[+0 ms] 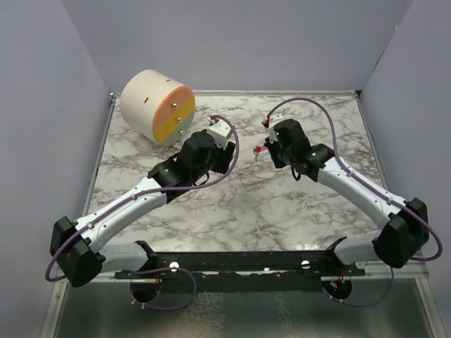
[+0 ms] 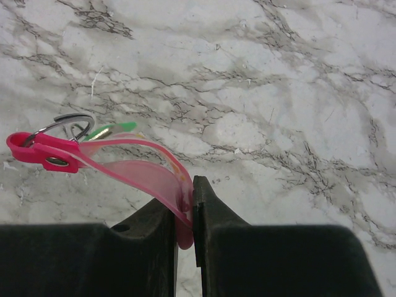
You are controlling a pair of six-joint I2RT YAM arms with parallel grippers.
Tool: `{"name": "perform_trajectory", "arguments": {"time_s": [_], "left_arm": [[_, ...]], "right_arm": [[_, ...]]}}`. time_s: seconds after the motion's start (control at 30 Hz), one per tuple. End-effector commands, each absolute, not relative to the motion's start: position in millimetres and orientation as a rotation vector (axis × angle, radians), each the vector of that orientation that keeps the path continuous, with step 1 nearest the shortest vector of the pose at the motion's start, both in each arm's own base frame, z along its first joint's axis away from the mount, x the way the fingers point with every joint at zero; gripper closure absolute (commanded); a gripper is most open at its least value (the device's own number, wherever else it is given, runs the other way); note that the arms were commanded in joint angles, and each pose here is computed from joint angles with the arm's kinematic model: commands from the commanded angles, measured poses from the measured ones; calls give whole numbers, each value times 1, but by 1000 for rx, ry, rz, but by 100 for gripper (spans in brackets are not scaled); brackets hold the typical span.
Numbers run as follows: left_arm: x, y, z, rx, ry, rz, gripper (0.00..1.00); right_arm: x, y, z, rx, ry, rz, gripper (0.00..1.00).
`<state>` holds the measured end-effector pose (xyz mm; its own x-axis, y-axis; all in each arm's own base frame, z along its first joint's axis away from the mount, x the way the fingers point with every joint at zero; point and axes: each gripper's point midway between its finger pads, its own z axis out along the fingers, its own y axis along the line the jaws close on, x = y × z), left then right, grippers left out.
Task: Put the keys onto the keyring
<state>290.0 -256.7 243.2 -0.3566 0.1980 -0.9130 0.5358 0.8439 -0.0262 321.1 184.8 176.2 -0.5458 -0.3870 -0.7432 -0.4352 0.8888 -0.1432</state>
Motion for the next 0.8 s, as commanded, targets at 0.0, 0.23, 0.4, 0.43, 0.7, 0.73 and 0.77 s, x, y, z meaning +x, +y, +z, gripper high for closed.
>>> {"name": "perform_trajectory", "arguments": {"time_s": [0.0,0.23,0.4,0.43,0.7,0.73,0.77], "left_arm": [[293,-252,246,496,1915,-389,44],[296,-250,235,491,1922,-370,44],[298,-252,229,493,1925,-374,44],[298,-252,229,494,1923,-376,44],[296,-253,222,496,1923,-397,44],[296,-252,221,497,1925,-395,44],[296,-251,221,497,1926,-393,44]], "right_arm": [[310,177,158,-684,2363,-3,99],[299,168,145,-734,2472,-61,99],[298,162,149,-739,2512,-120,99],[299,162,151,-743,2512,-121,99],[294,156,149,-846,2677,-237,99],[295,155,149,-854,2688,-260,99],[297,156,151,-858,2687,-268,99]]}}
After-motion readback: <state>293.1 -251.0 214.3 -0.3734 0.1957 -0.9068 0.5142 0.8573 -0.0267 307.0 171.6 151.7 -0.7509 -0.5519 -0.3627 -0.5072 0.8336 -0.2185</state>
